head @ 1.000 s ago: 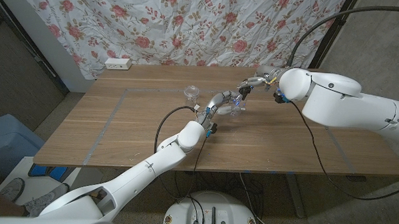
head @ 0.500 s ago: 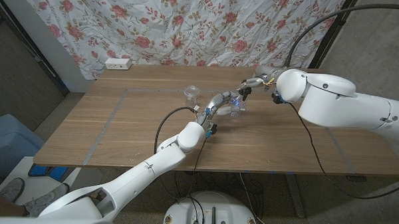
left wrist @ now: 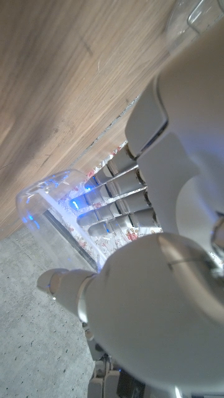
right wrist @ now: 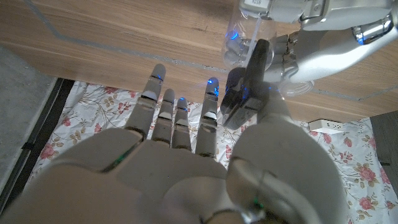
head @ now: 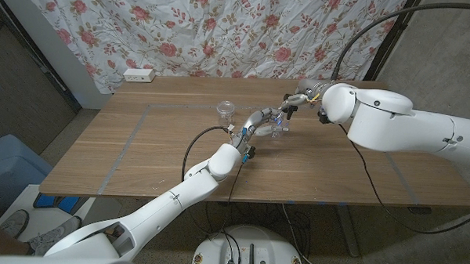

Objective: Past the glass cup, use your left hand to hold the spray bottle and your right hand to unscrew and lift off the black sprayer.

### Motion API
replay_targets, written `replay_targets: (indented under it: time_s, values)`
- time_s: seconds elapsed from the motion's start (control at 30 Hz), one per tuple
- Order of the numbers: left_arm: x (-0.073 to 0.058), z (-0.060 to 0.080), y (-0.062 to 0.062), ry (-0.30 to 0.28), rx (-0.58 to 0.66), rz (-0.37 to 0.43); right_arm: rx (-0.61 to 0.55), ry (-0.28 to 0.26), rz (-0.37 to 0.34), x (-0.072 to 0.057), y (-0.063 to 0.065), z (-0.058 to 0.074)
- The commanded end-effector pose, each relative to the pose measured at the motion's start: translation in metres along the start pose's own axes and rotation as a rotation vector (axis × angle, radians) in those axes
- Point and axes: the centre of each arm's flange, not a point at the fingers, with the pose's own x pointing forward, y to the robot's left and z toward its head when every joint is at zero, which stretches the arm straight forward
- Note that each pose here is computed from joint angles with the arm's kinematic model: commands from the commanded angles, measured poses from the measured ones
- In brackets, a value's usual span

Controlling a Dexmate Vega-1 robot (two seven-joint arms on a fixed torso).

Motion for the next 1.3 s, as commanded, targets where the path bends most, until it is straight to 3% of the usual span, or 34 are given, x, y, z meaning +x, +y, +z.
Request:
replay_targets:
  time_s: [0.03,0.83,1.3]
  values:
    - [0.001,0.000,0.001,-0.003,0.000,-0.004,-0.011,0.002,-0.025,0.002,0.001,0.002]
    - [0.002,-0.003,0.002,0.008,-0.004,-0.002,-0.004,0.002,-0.055,0.008,0.003,0.001]
    - [0.005,-0.004,0.006,0.010,-0.004,-0.002,0.016,-0.028,-0.064,0.012,0.001,0.001]
